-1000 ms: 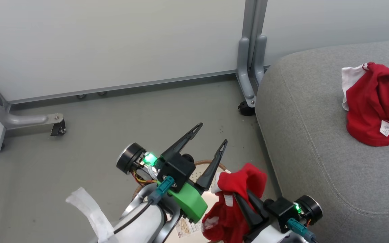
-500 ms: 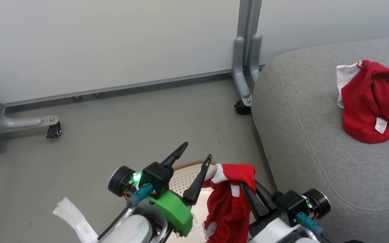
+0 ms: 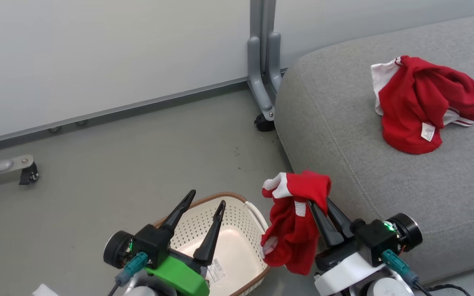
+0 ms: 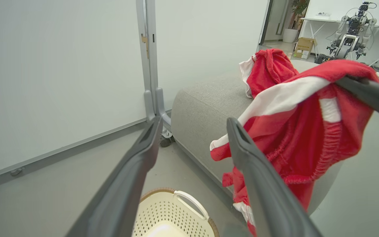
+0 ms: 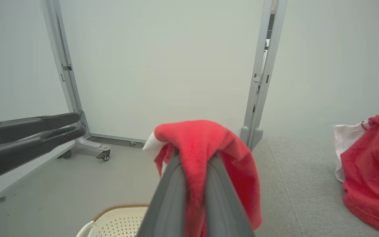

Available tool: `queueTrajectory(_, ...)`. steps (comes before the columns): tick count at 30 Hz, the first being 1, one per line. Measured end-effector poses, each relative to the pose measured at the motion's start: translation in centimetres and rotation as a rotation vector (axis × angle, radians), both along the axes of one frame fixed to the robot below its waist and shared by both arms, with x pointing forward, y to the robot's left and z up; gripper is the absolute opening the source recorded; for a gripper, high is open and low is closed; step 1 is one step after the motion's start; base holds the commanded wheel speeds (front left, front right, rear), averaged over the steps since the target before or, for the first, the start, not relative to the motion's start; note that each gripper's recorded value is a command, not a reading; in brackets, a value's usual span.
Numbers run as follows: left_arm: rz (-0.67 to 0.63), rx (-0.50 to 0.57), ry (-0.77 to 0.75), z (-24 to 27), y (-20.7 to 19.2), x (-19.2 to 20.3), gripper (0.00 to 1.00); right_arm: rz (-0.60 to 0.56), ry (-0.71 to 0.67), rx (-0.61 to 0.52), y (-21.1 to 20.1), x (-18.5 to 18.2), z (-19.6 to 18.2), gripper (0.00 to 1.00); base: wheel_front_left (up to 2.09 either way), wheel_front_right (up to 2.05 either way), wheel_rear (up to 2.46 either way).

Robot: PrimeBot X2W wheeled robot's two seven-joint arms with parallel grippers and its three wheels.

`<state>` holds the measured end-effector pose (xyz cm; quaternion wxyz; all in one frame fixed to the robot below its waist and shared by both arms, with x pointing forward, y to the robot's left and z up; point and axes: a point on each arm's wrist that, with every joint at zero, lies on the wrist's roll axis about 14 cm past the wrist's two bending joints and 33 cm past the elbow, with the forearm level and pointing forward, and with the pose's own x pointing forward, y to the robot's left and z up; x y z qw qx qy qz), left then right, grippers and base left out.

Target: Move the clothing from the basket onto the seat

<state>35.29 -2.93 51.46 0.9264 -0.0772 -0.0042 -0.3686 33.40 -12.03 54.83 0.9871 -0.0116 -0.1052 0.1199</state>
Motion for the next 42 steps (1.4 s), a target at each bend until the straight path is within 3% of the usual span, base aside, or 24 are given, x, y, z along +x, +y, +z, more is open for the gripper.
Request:
queueTrajectory(14,0.021,-0.003,0.057,-2.6,0.7,-0.8,1.0,-0.288,0.038,0.018,-7.9,-4.5,-1.1,0.0,0.0,0.0,0.0)
queueTrajectory(27,-0.079,0.031,0.079,-4.4,-1.8,-2.0,1.0,-0.513,0.063,0.021,-13.4,-8.8,-1.6,0.0,0.0,0.0,0.0)
queueTrajectory(33,-0.121,0.043,0.082,-5.3,-2.6,-1.8,1.0,-0.599,-0.074,0.026,-17.6,-6.9,2.9,0.0,0.0,0.0,0.0)
queueTrajectory(42,-0.197,0.074,0.066,-7.0,-3.9,-0.9,1.0,-0.649,-0.334,-0.087,-22.0,0.2,12.2,0.0,0.0,0.0,0.0)
